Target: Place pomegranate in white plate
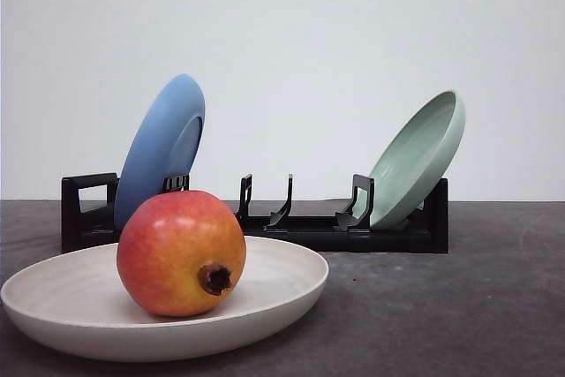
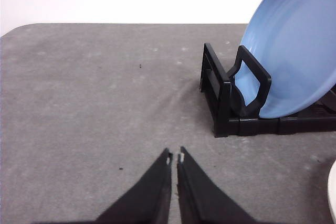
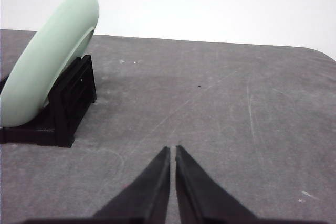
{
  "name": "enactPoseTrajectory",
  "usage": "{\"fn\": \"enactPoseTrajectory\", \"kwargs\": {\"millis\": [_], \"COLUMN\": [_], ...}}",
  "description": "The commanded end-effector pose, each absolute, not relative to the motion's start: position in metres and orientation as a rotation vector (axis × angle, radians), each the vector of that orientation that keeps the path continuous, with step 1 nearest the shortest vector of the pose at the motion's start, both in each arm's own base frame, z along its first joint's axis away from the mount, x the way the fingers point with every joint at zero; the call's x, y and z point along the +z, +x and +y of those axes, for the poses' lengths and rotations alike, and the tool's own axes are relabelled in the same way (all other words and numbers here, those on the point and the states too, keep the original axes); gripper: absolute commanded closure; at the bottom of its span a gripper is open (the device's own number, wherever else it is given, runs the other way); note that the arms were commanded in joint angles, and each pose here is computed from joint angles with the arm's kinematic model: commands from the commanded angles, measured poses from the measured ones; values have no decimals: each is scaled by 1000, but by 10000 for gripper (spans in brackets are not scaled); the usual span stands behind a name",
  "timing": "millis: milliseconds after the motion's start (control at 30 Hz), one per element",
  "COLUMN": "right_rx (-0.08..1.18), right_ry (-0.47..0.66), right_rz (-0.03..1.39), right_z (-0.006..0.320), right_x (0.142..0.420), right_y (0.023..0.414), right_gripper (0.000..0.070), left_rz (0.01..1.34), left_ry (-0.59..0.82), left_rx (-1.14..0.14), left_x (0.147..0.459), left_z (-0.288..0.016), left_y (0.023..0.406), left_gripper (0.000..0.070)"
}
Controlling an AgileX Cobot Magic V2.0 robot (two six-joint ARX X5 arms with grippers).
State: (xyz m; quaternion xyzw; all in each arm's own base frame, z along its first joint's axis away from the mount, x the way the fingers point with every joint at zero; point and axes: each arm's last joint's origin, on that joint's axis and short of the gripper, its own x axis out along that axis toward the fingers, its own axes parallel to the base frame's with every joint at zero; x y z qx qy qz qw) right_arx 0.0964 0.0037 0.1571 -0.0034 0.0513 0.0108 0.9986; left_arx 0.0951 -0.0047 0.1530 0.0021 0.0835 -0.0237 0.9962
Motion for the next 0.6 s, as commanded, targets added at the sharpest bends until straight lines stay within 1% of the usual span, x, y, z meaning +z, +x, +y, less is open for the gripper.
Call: {"fn": "enactPoseTrajectory", "kwargs": {"millis": [0, 567], "right_rx": [22, 22], "right_ry": [-11, -11], "right_rz": [98, 98], "right_z": [4, 4], "right_x": [157, 157], "right_y": [97, 97], "right_gripper": [685, 685], "left_rz": [178, 178], "left_ry": [12, 12], "left_rx": [-46, -46], "left_x": [149, 149], "left_z": [-5, -5], "left_y": [96, 96], "left_gripper": [700, 700]}}
